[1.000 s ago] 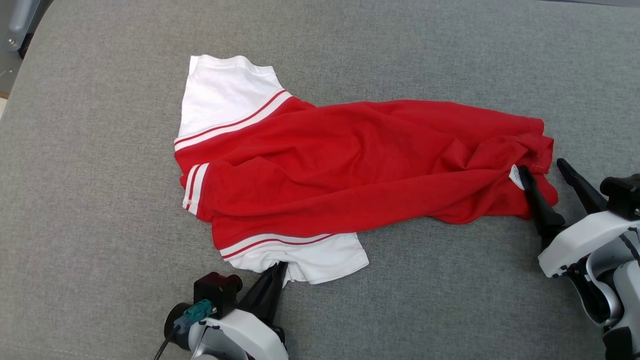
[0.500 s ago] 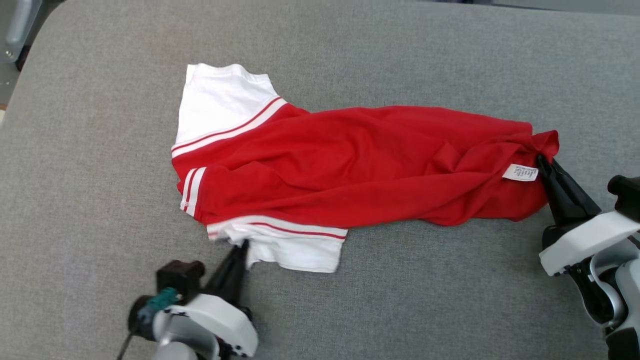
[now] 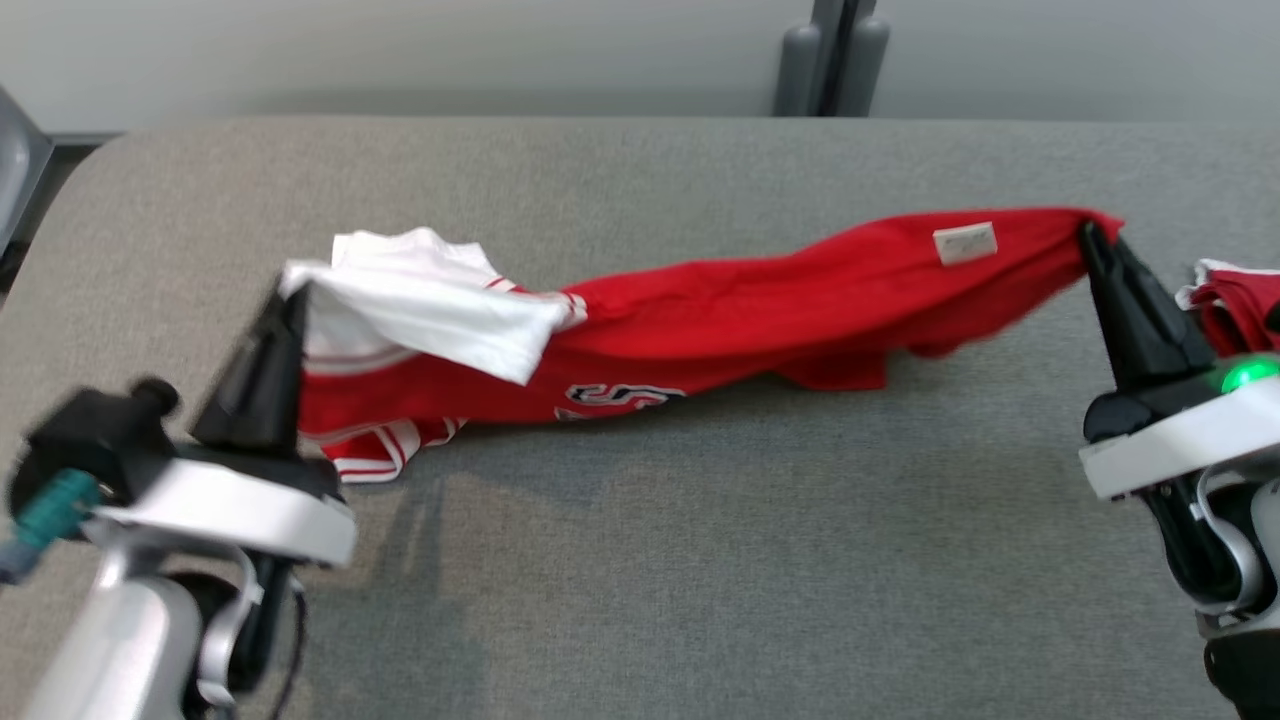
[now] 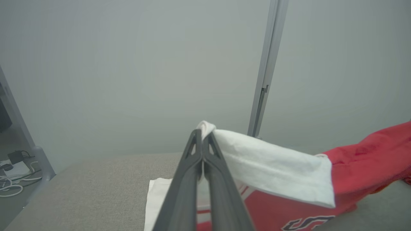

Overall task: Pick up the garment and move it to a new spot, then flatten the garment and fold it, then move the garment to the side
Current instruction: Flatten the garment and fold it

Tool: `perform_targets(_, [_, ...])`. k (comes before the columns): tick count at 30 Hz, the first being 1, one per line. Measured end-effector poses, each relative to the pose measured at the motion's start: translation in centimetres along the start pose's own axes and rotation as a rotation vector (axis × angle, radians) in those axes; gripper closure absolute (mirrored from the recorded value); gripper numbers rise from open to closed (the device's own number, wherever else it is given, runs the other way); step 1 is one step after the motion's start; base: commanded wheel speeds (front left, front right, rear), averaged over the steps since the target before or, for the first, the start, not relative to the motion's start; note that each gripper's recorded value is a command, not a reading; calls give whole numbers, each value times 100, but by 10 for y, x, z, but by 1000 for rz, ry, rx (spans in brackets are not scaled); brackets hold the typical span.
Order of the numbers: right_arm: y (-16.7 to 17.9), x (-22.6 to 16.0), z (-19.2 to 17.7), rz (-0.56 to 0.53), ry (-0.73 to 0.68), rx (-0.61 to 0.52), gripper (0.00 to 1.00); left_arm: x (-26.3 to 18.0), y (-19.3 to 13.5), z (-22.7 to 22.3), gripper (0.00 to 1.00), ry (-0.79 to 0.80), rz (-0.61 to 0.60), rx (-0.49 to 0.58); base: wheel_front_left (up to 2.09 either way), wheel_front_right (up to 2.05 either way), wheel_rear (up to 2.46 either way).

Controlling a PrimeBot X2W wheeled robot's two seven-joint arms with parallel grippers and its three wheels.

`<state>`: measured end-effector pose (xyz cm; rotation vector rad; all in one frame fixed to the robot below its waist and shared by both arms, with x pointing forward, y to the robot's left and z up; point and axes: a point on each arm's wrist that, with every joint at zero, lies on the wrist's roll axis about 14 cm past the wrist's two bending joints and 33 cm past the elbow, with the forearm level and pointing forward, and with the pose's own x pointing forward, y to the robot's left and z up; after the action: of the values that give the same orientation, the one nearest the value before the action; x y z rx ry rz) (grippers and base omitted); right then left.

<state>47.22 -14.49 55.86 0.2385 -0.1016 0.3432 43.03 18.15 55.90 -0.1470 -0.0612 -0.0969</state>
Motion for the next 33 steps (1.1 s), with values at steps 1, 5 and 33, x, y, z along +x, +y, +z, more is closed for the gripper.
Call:
perform_targets(1, [2, 0, 14, 6, -33, -9, 100, 4, -2, 17, 100, -40, -14, 13, 0, 0, 0])
perform_targets(5, [5, -2, 71, 12, -170, -56, 100, 14, -15, 85, 100, -210, -66, 55, 0, 0, 0])
perform_targets(33, [-1, 30, 208, 23, -370, -244, 100, 88, -80, 238, 100, -579, -284, 173, 0, 0, 0])
